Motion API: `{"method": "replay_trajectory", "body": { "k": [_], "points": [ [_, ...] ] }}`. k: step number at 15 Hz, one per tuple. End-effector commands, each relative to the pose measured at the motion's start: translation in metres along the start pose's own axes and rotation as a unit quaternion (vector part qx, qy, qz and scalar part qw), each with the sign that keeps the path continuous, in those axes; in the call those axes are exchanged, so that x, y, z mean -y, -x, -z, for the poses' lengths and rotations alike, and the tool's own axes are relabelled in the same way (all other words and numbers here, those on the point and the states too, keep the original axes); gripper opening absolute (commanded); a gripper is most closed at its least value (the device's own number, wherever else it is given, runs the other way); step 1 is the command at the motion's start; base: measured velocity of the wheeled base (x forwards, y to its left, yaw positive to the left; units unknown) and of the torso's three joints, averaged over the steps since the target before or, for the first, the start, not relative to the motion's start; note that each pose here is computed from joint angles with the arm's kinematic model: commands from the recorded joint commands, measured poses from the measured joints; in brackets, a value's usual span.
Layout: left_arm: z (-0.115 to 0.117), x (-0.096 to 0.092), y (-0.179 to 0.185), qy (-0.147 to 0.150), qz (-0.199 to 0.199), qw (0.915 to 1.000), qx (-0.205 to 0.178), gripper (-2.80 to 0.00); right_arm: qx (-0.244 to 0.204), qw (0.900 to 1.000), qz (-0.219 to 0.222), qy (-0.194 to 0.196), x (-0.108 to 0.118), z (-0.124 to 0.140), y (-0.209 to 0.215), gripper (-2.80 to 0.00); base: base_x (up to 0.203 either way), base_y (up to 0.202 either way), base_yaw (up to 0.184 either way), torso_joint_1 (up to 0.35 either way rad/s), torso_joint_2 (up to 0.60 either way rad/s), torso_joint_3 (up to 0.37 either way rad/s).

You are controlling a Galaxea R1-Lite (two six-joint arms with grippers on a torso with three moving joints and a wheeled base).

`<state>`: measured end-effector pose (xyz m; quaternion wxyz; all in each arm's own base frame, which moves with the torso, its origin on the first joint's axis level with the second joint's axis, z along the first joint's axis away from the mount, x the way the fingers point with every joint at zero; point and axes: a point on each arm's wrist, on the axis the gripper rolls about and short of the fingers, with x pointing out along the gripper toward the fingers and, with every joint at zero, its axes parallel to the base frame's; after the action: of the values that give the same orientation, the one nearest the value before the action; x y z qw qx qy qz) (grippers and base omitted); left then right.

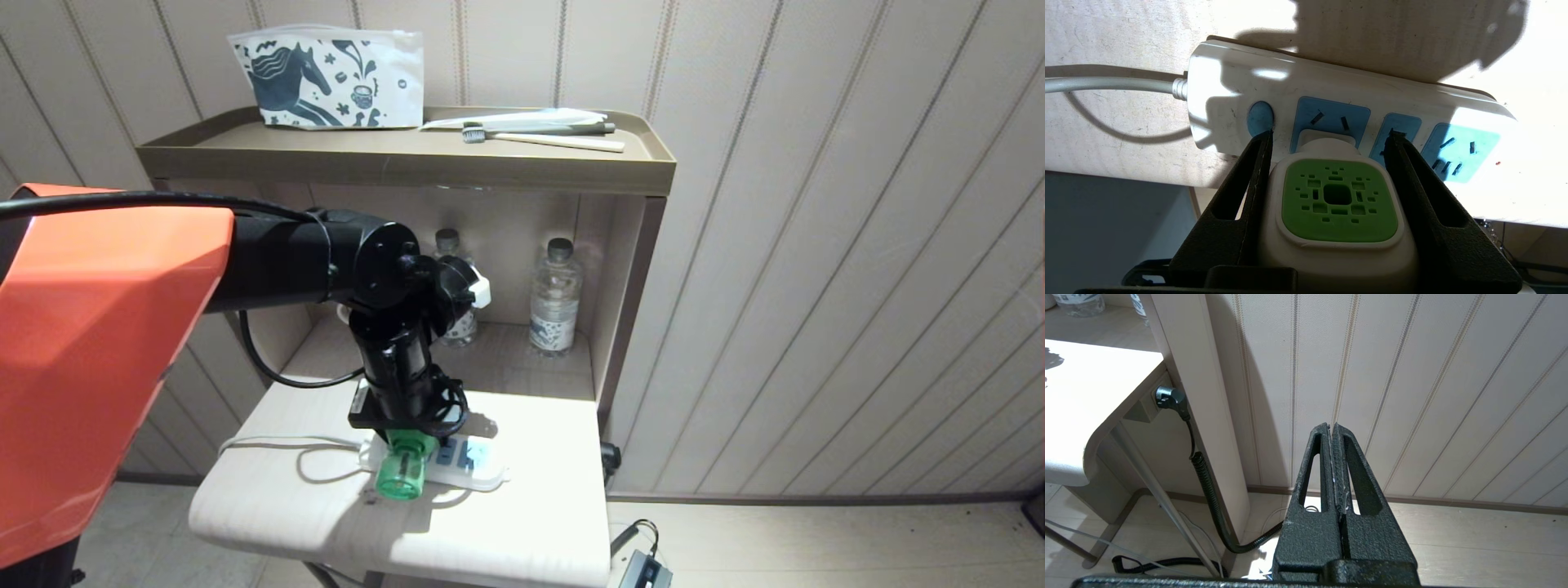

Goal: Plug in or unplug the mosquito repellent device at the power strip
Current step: Insert the plug into the socket

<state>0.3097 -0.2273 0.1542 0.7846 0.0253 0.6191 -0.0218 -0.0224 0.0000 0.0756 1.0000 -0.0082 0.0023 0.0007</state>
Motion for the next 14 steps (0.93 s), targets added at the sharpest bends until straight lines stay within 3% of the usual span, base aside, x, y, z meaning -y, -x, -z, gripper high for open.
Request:
{"method": "replay_trajectory", "body": {
  "k": [1, 8, 9, 14],
  "points": [
    [-0.003, 0.004, -0.009, -0.001, -0.004, 1.0000, -0.006, -2.80, 0.000, 1.000, 0.000, 0.000, 0.000, 0.000, 0.000, -2.80, 0.000, 0.000, 0.000, 0.000, 0.00, 0.000],
    [-0.005, 0.007, -0.005, 0.000, -0.019, 0.9997, 0.018, -2.80, 0.000, 1.000, 0.000, 0.000, 0.000, 0.000, 0.000, -2.80, 0.000, 0.000, 0.000, 0.000, 0.00, 0.000],
    [-0.004, 0.007, -0.002, 0.000, -0.020, 0.9995, 0.023, 0.00, 0.000, 1.000, 0.000, 0.000, 0.000, 0.000, 0.000, -2.80, 0.000, 0.000, 0.000, 0.000, 0.00, 0.000],
    [-0.002, 0.005, 0.003, 0.006, -0.058, 0.9970, 0.051, 0.00, 0.000, 1.000, 0.000, 0.000, 0.000, 0.000, 0.000, -2.80, 0.000, 0.000, 0.000, 0.000, 0.00, 0.000]
  ]
}}
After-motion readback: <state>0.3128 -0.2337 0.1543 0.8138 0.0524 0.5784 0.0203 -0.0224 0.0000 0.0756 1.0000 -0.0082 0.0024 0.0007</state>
